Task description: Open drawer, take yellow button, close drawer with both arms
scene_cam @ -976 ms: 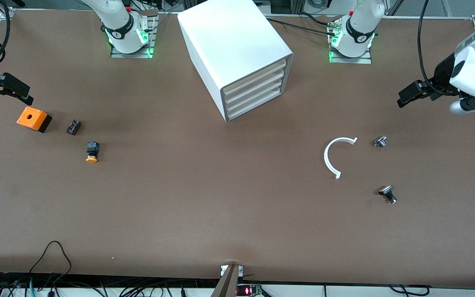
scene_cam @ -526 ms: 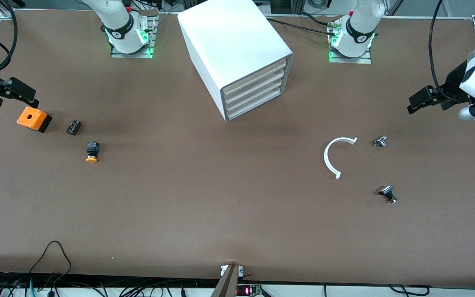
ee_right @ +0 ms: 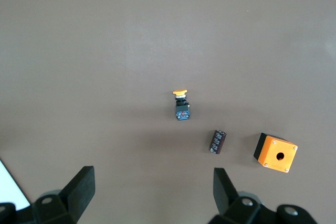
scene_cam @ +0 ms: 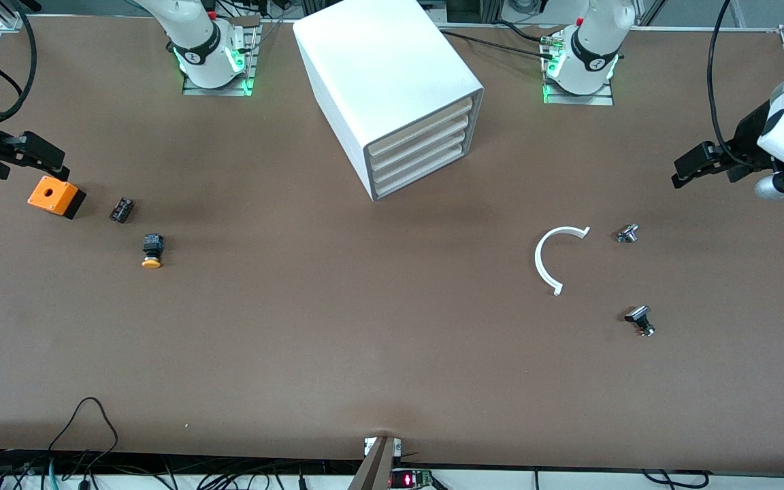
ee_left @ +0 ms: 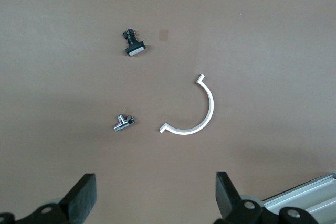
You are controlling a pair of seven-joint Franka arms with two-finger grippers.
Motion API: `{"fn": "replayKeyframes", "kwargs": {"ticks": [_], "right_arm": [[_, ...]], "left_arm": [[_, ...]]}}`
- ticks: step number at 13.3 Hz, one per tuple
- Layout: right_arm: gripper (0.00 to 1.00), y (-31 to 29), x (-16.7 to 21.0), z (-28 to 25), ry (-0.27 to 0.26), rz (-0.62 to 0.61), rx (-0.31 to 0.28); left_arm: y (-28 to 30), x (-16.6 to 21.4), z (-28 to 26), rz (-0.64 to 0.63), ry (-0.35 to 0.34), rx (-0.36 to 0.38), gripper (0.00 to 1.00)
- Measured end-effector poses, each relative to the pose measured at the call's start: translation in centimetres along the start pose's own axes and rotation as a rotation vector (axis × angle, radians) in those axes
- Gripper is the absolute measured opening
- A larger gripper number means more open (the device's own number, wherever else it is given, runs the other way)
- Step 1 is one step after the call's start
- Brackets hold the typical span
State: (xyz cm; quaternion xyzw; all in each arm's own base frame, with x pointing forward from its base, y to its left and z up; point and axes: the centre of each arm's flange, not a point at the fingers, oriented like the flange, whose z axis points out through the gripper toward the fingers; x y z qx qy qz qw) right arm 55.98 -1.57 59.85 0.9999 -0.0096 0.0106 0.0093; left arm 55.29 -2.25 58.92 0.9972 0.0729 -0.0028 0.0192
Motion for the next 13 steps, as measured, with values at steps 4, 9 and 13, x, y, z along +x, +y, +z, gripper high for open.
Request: {"fn": "replayKeyframes", "kwargs": {"ticks": [4, 9, 13], "right_arm": [[1.00, -0.2, -0.2, 0.1, -0.015, -0.005, 0.000], [1.00, -1.3, -0.2, 0.1, -0.018, -0.022, 0.000], [1.00, -0.9, -0.2, 0.2, -0.021, -0.015, -0.001]], "left_arm": [[0.0, 0.0, 0.1, 0.001, -0.003, 0.000, 1.00], [0.4, -0.1, 0.1, 0.008, -0.004, 0.001, 1.00], [0.5, -0.2, 0.1, 0.009, -0.010, 0.002, 1.00]]}}
